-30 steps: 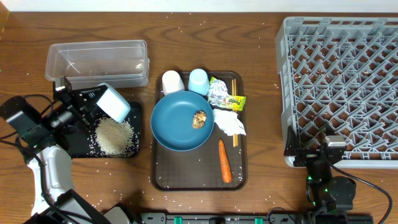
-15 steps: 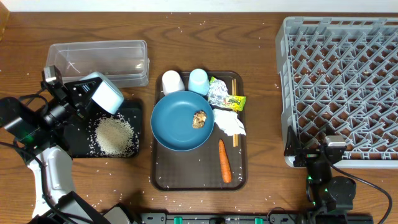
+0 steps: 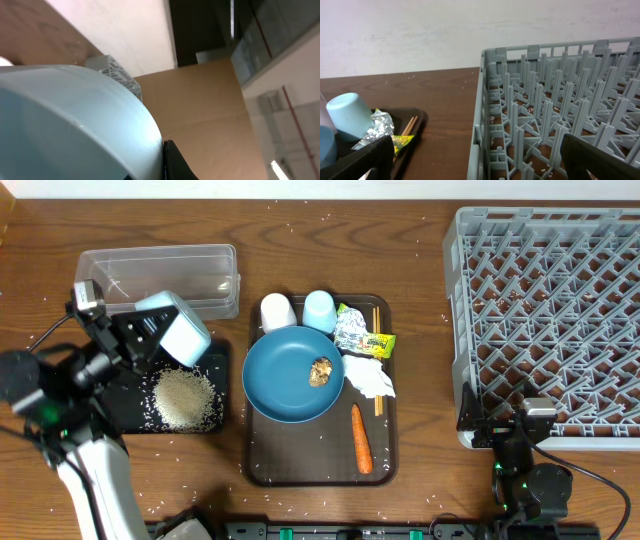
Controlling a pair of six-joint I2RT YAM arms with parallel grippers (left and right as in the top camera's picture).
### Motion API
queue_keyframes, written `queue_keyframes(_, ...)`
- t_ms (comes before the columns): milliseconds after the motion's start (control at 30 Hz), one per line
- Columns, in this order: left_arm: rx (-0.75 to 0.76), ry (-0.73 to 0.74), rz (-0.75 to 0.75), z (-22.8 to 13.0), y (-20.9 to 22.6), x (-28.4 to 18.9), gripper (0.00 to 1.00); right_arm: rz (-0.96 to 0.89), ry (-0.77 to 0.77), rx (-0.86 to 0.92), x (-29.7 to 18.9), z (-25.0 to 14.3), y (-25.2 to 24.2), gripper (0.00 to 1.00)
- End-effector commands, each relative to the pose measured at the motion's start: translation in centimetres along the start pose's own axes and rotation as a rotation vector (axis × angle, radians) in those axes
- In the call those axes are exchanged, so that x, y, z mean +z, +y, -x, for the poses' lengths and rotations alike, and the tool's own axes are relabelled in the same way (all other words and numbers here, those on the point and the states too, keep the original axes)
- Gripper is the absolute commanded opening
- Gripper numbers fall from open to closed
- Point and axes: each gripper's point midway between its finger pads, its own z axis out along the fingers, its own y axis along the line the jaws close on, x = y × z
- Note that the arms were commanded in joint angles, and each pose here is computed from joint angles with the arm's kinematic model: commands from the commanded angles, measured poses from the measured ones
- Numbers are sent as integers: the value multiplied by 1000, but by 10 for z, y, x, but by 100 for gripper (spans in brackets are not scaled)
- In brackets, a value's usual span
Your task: Sort waste into correct bins and load items into the dishwasher rack
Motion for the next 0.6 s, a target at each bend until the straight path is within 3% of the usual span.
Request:
queue_keyframes(0, 99, 25, -12, -31, -39, -1, 6, 7, 6, -5, 0, -2, 2, 99)
queue_keyframes(200, 368, 23, -26, -74, -80, -5, 6, 7, 6, -5, 0, -2, 2, 99)
queue_keyframes(333, 429, 21, -28, -78, -83, -5, 6, 7, 6, -5, 0, -2, 2, 99)
queue_keyframes(433, 467, -49, -24, -60, -81, -7, 6, 7, 6, -5, 0, -2, 2, 99)
queue_keyframes(567, 361, -258, 10, -4, -64, -22, 6, 7, 6, -5, 0, -2, 2, 99)
